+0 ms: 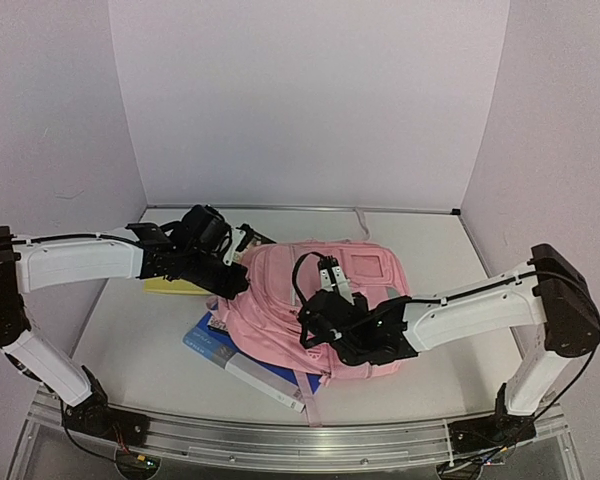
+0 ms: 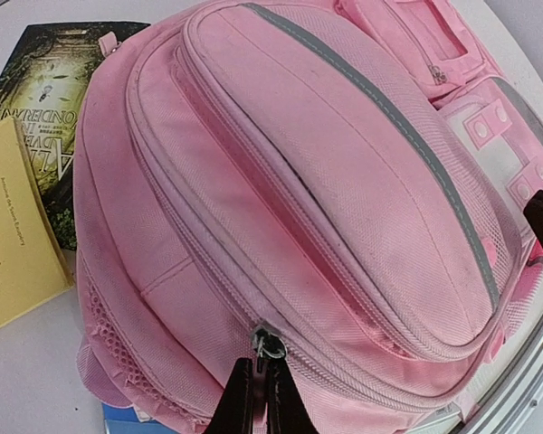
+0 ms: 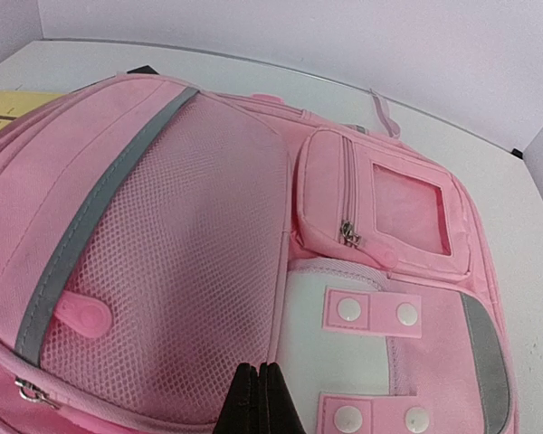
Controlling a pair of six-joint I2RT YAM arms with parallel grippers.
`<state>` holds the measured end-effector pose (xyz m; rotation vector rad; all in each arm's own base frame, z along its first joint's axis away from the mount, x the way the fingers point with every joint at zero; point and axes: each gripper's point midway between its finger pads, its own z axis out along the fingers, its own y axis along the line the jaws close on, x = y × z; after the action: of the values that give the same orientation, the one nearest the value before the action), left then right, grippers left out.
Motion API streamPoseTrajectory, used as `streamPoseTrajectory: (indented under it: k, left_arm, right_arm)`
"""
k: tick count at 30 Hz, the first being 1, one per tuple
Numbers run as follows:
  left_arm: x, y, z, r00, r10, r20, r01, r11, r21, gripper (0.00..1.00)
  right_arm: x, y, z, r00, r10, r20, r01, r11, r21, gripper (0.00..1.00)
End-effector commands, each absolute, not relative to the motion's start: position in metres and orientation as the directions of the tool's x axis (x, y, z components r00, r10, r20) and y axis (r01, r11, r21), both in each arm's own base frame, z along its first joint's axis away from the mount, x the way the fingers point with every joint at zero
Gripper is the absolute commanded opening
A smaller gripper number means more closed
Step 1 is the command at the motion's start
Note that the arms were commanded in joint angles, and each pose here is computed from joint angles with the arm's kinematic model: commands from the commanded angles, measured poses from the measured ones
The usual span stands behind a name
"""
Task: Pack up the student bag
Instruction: Unzip the student bag at the center of the board.
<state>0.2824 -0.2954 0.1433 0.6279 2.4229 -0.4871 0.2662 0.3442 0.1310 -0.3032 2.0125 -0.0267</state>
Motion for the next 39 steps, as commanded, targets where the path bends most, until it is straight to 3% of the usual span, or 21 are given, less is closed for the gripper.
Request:
streamPoseTrajectory:
  k: [1,6,12,22,34,39]
  left_arm:
    - [0.325,-0.303,0.194,-0.613,0.25,-0.749,0.55,0.816,-0.178,0.0]
    - [0.306,-0.318,0.201,-0.601,0.287,-0.746,0.646,0.724,-0.242,0.0]
    - [0.297,-0.318,0.206,-0.598,0.292,-0.746,0.666,0.7,-0.259,0.0]
    - [0.3,-0.317,0.211,-0.596,0.29,-0.748,0.659,0.71,-0.25,0.0]
    - [0.3,-0.316,0.212,-0.591,0.296,-0.75,0.661,0.71,-0.241,0.0]
    - [0.299,-0.318,0.212,-0.593,0.298,-0.748,0.666,0.703,-0.248,0.0]
  right_arm:
    - [0.252,0.362,0.158,-0.407,-0.188,-0.894,-0.325,0.944,-0.05,0.01]
    - [0.224,0.395,0.182,-0.392,-0.189,-0.9,-0.57,0.818,0.076,0.29]
    - [0.21,0.409,0.16,-0.401,-0.287,-0.87,-0.664,0.746,0.06,0.4]
    - [0.204,0.415,0.123,-0.382,-0.412,-0.827,-0.678,0.734,-0.052,0.44]
    - [0.242,0.391,0.128,-0.338,-0.394,-0.855,-0.453,0.864,-0.219,0.39]
    - [0.248,0.397,0.127,-0.316,-0.422,-0.85,-0.439,0.859,-0.264,0.37]
